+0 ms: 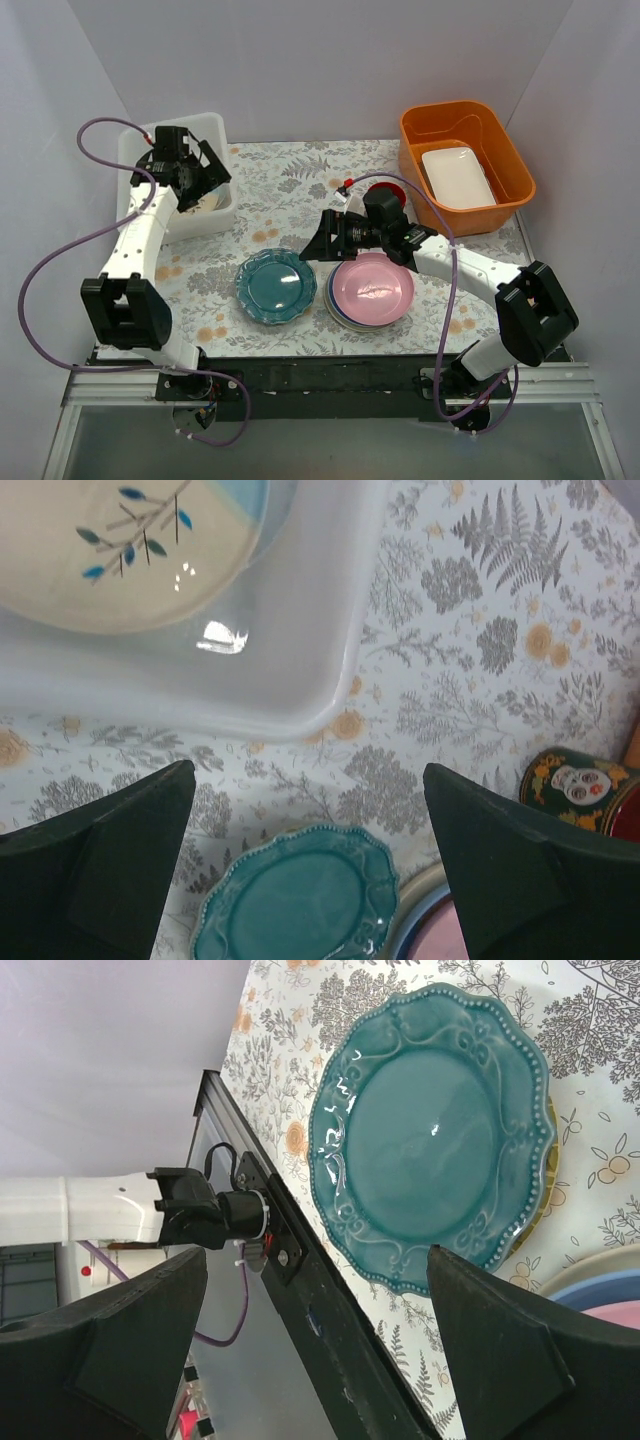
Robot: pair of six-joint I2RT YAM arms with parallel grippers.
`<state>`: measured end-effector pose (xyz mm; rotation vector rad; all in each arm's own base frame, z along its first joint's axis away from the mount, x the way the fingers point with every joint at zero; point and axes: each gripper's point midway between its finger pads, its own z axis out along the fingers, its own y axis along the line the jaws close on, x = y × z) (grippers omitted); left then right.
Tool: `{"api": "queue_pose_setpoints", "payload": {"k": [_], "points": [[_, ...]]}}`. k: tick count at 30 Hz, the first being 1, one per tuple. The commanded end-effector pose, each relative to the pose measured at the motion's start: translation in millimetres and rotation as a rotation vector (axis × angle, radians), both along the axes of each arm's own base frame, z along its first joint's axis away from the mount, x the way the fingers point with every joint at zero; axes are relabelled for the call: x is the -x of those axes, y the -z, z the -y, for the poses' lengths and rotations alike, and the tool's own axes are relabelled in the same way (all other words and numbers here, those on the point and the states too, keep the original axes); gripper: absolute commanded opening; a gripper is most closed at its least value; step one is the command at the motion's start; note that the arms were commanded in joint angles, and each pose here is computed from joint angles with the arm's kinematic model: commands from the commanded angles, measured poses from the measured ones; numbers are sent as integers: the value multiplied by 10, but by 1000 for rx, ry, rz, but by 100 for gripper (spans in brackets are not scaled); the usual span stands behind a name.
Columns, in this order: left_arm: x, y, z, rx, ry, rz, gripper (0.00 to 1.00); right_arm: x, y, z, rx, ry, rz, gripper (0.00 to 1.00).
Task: Place the plates into the plastic bin on the countertop
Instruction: Pick up the plate at the center of the board.
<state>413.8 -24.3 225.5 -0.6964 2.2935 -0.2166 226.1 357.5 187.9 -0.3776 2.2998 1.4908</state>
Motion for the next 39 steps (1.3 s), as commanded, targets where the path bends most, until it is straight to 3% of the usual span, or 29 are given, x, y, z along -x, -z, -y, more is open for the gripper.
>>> {"api": "queue_pose_setpoints", "payload": {"k": [1,7,11,21,39], "points": [[412,-163,261,126,85,56,98,-91,-68,-27,-4,1,44,98],[901,-268,488,243,165,113,98,-59,100,-35,30,-31,7,96],[1230,-100,621,318,200,69,98,-47,212,-6,65,-28,-16,98],[1880,222,676,383,182,-10,98,58,540,71,120,-37,-79,91],[2242,974,715,433,141,-164,98,-17,932,15,157,5,-128,68]]}}
